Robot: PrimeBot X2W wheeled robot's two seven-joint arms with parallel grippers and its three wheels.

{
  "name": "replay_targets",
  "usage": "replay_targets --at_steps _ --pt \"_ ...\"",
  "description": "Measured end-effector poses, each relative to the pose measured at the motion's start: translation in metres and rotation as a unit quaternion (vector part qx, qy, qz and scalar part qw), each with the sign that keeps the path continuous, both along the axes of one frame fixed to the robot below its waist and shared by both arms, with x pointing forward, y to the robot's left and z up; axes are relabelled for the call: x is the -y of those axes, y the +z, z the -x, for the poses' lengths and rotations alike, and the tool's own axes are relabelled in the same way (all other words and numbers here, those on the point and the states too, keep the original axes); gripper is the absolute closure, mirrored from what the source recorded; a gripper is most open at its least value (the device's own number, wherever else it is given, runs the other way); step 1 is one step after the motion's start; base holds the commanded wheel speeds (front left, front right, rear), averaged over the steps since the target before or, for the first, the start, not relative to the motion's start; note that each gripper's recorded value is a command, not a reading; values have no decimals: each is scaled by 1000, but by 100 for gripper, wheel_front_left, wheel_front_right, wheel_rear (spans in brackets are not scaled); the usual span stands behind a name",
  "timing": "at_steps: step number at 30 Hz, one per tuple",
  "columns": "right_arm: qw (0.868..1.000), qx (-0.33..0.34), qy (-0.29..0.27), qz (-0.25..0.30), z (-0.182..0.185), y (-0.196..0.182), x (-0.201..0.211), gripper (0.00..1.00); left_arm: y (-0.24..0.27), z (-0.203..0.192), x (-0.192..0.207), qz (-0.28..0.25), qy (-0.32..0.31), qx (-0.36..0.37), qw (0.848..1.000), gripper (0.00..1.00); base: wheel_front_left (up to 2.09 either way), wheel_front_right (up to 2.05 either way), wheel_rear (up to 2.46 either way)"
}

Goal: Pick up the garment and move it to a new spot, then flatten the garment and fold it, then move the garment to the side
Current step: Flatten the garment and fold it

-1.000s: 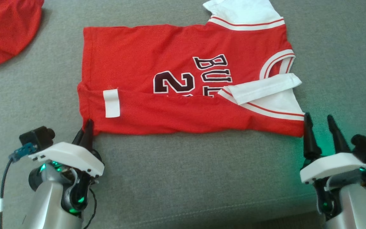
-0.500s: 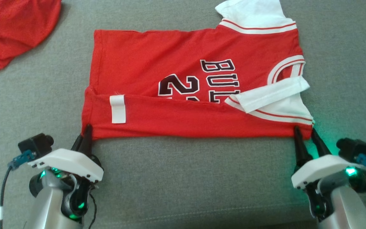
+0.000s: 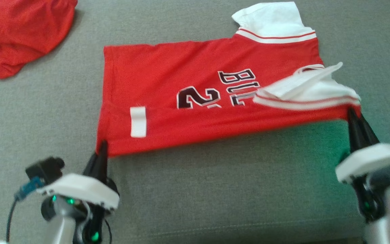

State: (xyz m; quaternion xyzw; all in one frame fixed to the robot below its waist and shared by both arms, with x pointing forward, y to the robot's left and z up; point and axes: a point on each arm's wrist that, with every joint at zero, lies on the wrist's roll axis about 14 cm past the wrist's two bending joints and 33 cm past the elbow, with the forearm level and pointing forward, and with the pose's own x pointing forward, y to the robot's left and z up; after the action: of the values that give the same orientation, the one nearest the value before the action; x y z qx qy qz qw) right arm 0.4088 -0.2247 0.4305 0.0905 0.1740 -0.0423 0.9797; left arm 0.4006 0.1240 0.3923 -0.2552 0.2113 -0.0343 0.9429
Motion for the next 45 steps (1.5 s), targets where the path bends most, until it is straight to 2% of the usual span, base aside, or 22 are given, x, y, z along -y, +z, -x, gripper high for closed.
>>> replay_targets --at_steps 7,14,15,16,17,18,19,20,27,35,40,45 --pt "994 -110 -20 1 58 -34 16 100 -12 45 8 12 -9 -42 999 100 0 0 0" --pt "989 -140 -32 -17 71 -49 20 100 -23 60 14 14 -13 -70 997 100 0 0 0" --pt "989 -145 -34 -18 73 -52 20 100 -25 62 15 13 -14 -74 997 93 0 0 0" --pt "988 -147 -35 -20 75 -54 21 100 -27 63 16 13 -16 -77 997 60 0 0 0" --pt "988 -147 -38 -21 76 -55 21 83 -27 63 17 13 -17 -77 997 9 0 0 0" --pt "988 -145 -40 -23 77 -56 22 59 -27 63 17 12 -17 -75 997 0 0 0 0" --pt "988 -144 -42 -23 78 -56 23 26 -26 62 16 10 -15 -72 997 0 0 0 0" --pt "988 -143 -44 -23 80 -57 24 0 -25 60 15 6 -17 -67 998 0 0 0 0" --pt "991 -115 -65 -16 83 -47 36 0 -10 40 -3 -45 -24 -25 998 0 0 0 0" --pt "997 -47 -57 16 58 -10 38 0 35 -32 3 -117 -103 50 987 0 0 0 0" --pt "1000 -3 -18 25 22 13 17 0 32 -67 9 -155 -136 42 978 0 0 0 0" --pt "999 1 19 32 -4 12 -4 0 4 -95 9 -188 -156 8 970 0 0 0 0"
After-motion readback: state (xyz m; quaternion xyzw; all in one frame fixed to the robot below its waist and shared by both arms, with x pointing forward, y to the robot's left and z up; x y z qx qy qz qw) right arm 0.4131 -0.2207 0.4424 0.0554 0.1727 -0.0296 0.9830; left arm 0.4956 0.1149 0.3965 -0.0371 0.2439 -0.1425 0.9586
